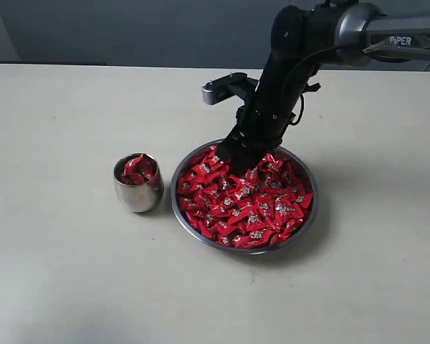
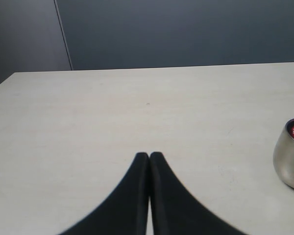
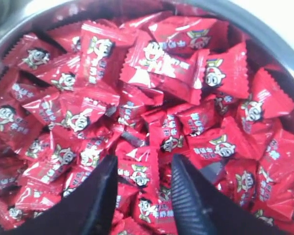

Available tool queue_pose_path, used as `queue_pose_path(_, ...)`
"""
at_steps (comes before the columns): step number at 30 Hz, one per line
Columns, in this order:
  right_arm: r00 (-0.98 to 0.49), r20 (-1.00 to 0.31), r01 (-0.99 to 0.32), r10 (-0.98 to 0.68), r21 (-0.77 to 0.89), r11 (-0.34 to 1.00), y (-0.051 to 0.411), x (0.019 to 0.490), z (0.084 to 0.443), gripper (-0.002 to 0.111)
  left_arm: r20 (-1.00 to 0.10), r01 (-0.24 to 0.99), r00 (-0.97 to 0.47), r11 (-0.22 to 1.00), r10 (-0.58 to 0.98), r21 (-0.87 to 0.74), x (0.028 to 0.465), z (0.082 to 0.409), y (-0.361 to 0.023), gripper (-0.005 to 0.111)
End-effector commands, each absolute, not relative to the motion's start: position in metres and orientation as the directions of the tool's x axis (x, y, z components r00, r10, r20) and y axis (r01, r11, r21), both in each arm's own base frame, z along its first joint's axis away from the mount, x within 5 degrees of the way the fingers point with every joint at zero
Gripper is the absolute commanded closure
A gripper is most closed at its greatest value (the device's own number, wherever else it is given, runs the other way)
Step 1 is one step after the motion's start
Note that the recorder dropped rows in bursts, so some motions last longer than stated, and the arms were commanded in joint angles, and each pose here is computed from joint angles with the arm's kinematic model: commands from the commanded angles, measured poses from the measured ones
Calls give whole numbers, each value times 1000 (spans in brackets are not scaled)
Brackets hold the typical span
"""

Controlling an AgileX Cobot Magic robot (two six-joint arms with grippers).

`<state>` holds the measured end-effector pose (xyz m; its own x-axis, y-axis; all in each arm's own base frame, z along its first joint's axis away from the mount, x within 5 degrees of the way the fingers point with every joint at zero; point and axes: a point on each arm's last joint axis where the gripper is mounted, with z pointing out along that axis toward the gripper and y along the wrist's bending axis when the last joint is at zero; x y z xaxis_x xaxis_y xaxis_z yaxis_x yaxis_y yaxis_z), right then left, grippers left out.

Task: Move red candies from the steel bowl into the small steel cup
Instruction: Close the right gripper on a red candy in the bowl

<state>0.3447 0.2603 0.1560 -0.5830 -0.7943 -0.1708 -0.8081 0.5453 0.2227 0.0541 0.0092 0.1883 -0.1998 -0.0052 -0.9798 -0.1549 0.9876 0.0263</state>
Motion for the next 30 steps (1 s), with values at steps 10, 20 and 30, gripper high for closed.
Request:
queue_pose_path(10,-590,-134,-801,-796,216,558,261,350,128,71,-980,-154,-197,988,-6,25,54,187,9,106)
queue_pose_path(20,-611,-105,-775,-784,278,567,263,346,123,71,-980,-154,-197,988,-6,25,54,187,9,106)
queue_pose_path(30,-609,-88,-773,-788,287,566,263,344,121,91,-980,-154,-197,988,-6,25,54,187,9,106)
